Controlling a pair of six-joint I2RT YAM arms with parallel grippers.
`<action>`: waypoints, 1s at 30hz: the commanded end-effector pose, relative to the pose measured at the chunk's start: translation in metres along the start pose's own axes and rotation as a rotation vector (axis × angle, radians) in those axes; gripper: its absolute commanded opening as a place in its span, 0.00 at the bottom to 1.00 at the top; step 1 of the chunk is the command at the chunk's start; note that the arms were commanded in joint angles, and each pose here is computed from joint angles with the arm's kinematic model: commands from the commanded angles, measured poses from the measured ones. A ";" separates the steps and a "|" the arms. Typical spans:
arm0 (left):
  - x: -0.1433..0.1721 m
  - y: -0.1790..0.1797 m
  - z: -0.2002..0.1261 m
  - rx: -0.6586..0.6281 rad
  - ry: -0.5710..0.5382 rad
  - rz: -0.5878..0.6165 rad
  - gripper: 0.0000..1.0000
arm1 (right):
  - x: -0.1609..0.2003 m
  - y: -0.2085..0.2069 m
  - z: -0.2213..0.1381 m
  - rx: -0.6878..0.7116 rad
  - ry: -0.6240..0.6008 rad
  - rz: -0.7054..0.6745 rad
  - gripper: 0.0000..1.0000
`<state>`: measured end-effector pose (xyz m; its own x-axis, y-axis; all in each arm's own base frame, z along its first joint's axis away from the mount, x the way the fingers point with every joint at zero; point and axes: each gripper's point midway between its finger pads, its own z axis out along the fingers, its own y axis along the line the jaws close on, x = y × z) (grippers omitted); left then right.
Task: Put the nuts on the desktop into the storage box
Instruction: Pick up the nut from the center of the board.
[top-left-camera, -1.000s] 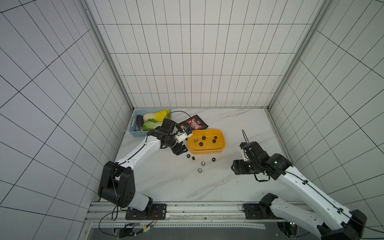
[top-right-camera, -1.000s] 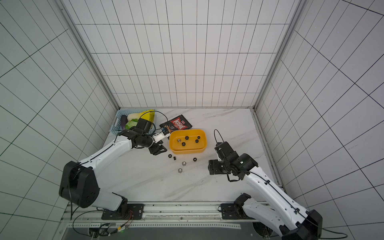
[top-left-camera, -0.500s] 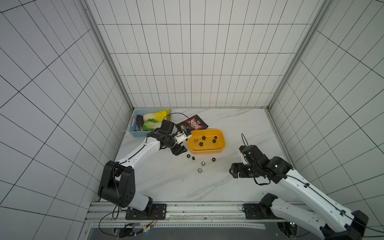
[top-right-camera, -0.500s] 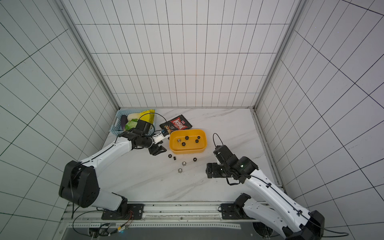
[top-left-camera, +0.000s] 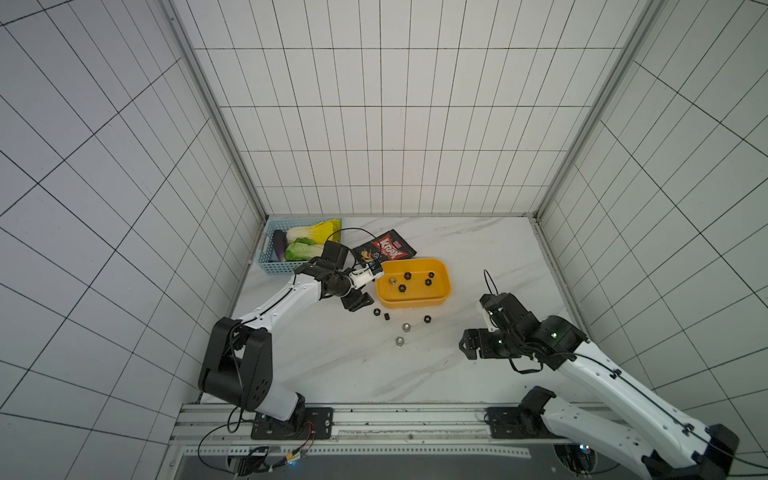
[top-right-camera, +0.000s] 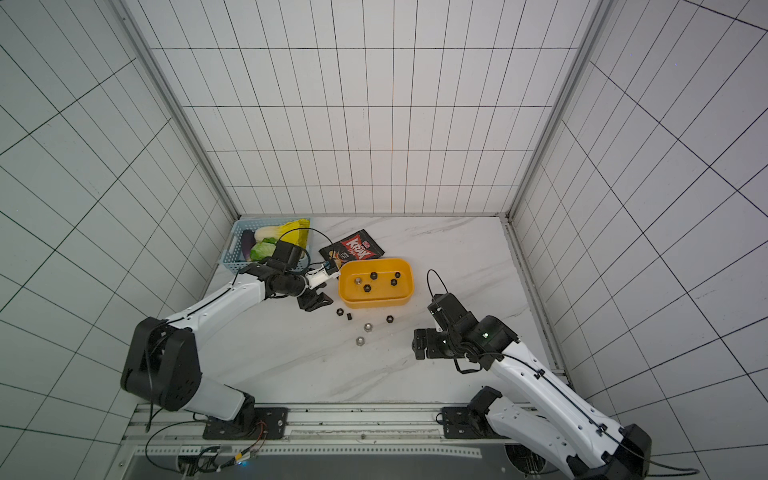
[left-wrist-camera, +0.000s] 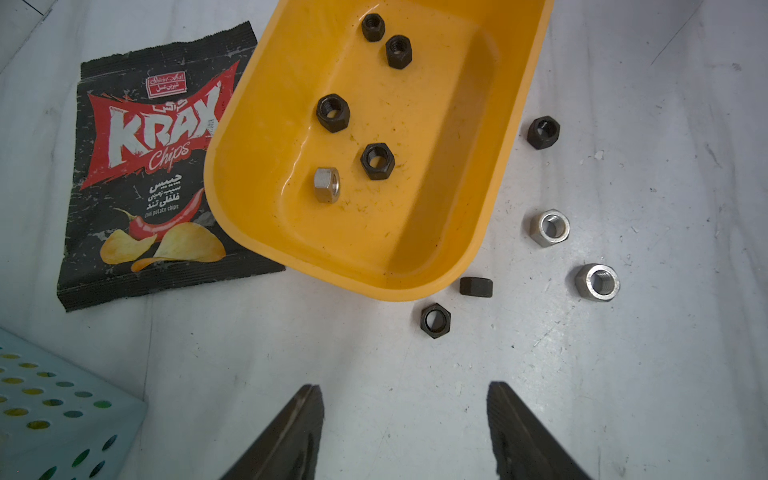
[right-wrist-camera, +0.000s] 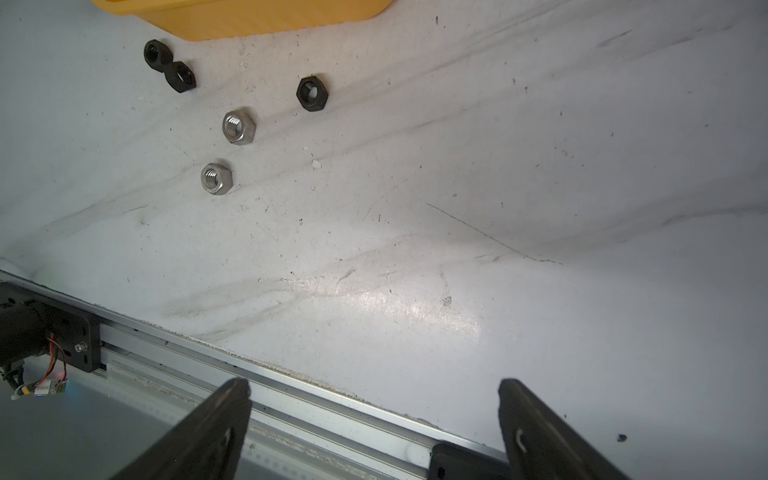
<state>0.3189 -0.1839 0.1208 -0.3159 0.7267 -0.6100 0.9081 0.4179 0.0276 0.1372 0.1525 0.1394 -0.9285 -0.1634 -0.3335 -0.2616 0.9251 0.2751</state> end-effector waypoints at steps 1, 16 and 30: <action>0.001 0.002 0.005 0.003 -0.012 0.030 0.67 | 0.010 -0.006 0.006 0.029 0.034 -0.006 0.96; 0.001 -0.003 0.010 0.032 -0.028 0.063 0.67 | 0.011 -0.005 0.008 0.034 0.037 -0.015 0.96; 0.025 -0.016 0.030 0.048 0.028 0.162 0.67 | 0.010 -0.006 0.009 0.036 0.036 -0.017 0.96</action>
<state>0.3032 -0.1865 0.0887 -0.2200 0.7816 -0.5837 0.9516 0.3037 0.0479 0.1343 0.1544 0.1359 -0.9288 -0.1836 -0.3219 -0.2751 0.9236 0.2669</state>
